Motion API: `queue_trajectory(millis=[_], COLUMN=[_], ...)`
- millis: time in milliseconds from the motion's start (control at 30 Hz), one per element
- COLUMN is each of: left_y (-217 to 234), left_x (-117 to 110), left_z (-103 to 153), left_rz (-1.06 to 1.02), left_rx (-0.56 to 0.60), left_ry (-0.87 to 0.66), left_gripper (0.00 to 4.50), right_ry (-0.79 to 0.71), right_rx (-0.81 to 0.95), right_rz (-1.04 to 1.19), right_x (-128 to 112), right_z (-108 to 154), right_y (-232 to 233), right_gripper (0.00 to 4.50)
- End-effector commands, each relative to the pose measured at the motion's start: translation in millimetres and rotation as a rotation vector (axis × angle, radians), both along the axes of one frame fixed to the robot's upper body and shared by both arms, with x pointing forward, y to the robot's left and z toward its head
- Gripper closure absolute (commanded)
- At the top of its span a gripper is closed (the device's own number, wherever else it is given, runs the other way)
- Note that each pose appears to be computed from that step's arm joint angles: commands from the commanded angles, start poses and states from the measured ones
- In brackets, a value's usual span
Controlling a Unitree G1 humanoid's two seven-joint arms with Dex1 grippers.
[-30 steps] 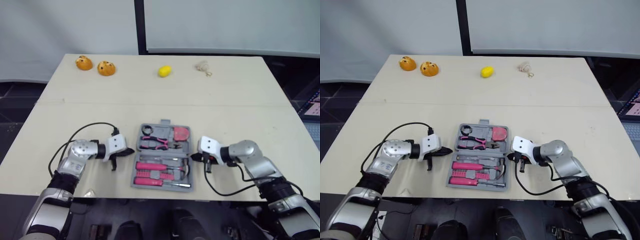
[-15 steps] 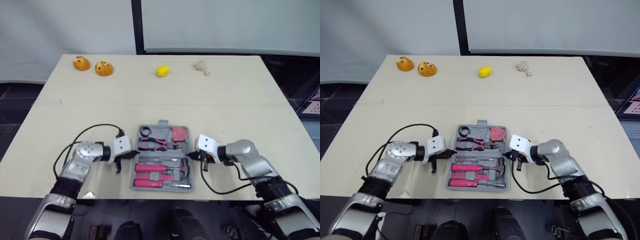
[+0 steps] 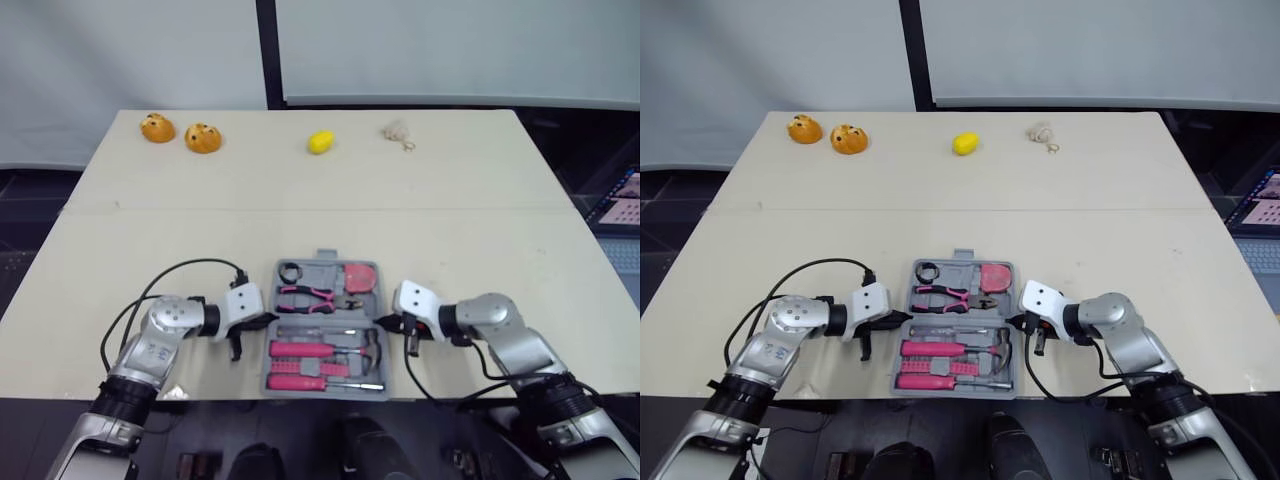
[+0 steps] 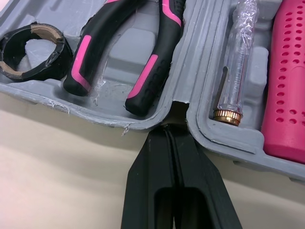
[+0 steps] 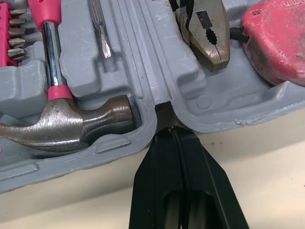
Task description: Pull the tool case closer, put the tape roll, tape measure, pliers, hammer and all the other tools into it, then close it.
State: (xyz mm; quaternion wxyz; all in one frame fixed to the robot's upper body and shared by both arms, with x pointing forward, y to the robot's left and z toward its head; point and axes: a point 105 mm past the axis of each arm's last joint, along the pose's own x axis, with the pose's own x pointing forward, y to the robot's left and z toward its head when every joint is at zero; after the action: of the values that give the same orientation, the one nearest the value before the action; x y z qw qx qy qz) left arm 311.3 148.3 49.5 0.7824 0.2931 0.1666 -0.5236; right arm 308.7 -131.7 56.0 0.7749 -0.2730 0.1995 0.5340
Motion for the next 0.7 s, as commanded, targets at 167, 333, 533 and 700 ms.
queue_trajectory(millis=[167, 333, 533, 700], left_y=[-17, -9, 26, 15], left_x=[-13, -14, -18, -52], left_z=[-9, -10, 8, 36], left_rz=[-0.056, -0.015, 0.05, -0.111], left_rx=[-0.01, 0.006, 0.053, -0.066], left_ry=[0.036, 0.047, -0.008, 0.0], left_gripper=[4.44, 4.44, 4.44, 4.44], right_ry=[-0.048, -0.048, -0.126, -0.064], right_rx=[0.048, 0.02, -0.065, 0.013], right_rz=[0.054, 0.051, 0.016, -0.063], right_x=[1, 0, 2, -6], right_z=[16, 14, 32, 45], right_y=[14, 11, -14, -28], right_gripper=[4.46, 4.46, 4.46, 4.46])
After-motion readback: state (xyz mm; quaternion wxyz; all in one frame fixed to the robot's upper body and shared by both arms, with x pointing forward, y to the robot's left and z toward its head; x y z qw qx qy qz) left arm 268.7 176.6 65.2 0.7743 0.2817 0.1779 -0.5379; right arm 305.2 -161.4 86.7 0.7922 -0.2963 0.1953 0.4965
